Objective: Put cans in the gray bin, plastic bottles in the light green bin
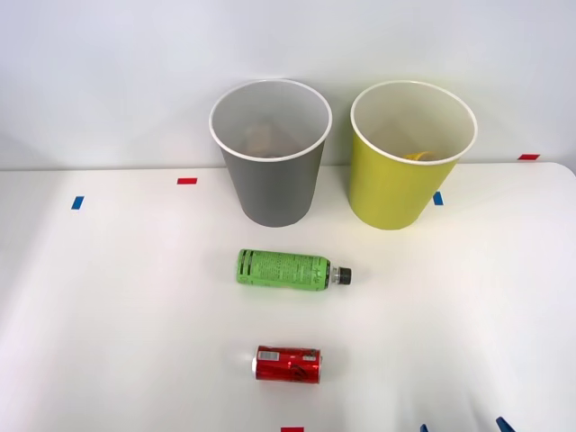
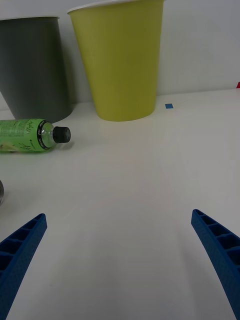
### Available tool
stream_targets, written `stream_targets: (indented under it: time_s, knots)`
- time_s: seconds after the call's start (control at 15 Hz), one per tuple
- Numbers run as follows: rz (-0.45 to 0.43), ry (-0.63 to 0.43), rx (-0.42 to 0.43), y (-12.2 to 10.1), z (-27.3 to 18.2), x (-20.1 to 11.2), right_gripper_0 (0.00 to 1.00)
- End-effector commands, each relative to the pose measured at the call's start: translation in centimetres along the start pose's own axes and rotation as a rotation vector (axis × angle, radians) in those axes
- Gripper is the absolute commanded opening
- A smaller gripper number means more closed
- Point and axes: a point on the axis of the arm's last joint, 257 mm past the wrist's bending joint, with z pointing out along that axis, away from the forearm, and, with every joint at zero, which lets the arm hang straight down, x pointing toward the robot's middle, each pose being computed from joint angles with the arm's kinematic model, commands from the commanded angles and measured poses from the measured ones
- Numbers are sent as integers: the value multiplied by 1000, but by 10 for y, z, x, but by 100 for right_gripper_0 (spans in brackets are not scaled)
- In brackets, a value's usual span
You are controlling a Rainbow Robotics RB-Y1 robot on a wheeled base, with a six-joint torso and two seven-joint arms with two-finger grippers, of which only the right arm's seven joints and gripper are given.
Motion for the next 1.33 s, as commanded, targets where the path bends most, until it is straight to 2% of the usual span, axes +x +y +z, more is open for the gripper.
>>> stream_targets:
  time_s: [0.07, 1.33]
  knots:
    - [0, 0, 0, 0, 0, 0, 100]
    - [0, 0, 0, 0, 0, 0, 100]
